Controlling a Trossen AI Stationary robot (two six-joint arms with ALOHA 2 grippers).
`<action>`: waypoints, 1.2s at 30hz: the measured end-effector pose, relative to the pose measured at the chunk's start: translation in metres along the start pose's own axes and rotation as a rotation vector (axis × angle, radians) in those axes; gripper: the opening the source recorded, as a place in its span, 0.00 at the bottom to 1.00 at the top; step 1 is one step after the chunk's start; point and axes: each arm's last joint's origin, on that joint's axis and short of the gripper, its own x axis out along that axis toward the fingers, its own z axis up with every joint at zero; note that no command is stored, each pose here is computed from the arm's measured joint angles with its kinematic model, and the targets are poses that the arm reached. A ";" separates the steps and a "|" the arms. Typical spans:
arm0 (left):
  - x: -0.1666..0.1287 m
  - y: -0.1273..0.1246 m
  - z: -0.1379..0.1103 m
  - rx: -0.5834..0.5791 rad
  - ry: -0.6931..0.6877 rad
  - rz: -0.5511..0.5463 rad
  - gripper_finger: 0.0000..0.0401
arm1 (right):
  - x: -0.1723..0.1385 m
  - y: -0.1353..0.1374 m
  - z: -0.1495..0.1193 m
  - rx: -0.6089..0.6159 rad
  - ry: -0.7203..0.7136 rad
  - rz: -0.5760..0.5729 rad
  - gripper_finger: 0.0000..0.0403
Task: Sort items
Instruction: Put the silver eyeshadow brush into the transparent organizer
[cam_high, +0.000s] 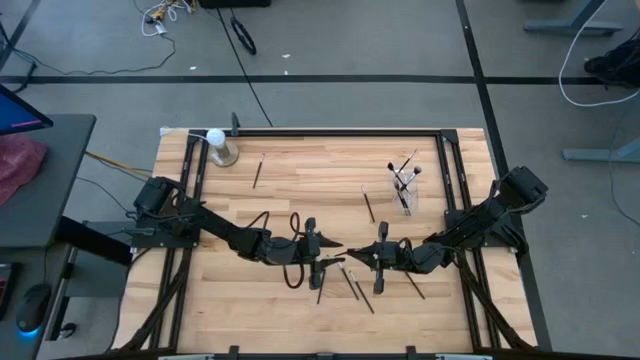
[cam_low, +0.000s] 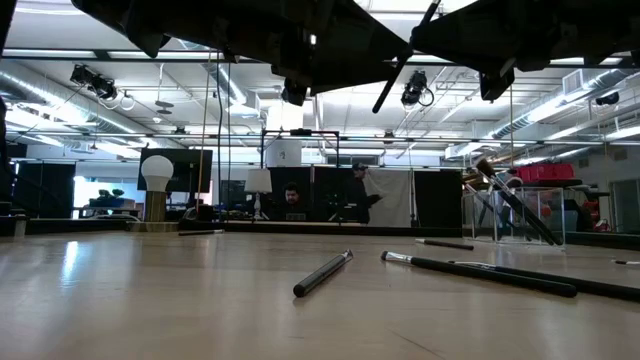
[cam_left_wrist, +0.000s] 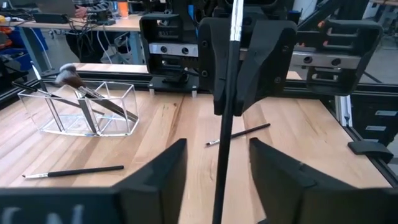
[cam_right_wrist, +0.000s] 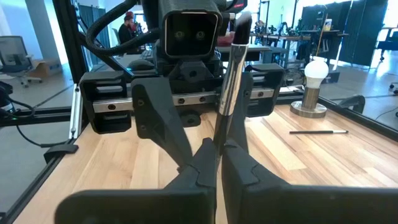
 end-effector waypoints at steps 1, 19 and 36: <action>0.000 0.000 0.000 -0.001 0.001 0.001 0.39 | 0.000 0.000 0.000 0.001 -0.002 0.000 0.01; 0.011 0.001 -0.017 -0.005 -0.019 0.001 0.05 | 0.000 0.000 0.001 0.005 -0.005 -0.003 0.01; 0.009 -0.004 -0.016 -0.013 -0.027 0.010 0.03 | -0.023 0.000 0.026 0.030 0.045 0.049 0.43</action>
